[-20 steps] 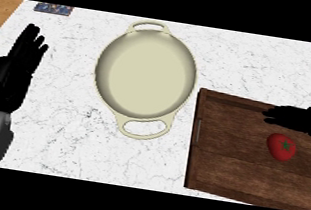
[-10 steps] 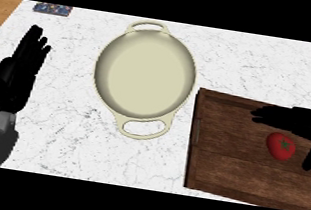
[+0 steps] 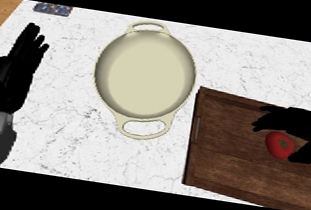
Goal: Pick the tomato from the tray and place it in the pot
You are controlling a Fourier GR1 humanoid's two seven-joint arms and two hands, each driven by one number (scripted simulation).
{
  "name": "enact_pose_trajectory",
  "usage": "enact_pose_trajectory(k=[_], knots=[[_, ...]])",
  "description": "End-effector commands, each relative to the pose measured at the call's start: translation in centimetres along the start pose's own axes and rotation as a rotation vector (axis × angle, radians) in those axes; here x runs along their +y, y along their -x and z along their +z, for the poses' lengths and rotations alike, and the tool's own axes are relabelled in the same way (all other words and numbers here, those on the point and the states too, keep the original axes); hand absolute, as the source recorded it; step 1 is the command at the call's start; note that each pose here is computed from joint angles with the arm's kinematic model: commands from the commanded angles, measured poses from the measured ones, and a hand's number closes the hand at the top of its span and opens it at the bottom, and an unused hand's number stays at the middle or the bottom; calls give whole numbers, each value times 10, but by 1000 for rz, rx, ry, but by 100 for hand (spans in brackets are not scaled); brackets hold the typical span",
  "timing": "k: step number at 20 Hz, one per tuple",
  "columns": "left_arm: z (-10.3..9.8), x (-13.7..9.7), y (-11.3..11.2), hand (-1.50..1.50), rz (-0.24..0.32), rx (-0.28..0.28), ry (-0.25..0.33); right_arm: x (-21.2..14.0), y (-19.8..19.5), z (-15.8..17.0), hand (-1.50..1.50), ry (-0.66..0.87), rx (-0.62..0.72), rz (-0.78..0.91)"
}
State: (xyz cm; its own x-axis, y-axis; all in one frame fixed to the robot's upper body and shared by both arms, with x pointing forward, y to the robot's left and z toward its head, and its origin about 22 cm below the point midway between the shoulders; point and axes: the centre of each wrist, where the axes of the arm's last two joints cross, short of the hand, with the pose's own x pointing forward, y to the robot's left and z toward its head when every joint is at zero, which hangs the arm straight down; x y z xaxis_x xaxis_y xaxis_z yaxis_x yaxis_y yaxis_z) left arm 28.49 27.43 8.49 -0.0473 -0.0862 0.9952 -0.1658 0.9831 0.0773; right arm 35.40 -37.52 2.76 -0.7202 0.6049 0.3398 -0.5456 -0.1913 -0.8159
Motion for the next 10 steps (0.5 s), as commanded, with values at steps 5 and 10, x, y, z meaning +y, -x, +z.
enact_pose_trajectory(k=[5, 10], knots=[[5, -11, 7, 0, 0, 5, -1, 17, -15, -38, 150, -11, -198, 49], [0, -3, -3, 0, 10, 3, -3, 36, 4, -2, 150, -22, -199, 61]])
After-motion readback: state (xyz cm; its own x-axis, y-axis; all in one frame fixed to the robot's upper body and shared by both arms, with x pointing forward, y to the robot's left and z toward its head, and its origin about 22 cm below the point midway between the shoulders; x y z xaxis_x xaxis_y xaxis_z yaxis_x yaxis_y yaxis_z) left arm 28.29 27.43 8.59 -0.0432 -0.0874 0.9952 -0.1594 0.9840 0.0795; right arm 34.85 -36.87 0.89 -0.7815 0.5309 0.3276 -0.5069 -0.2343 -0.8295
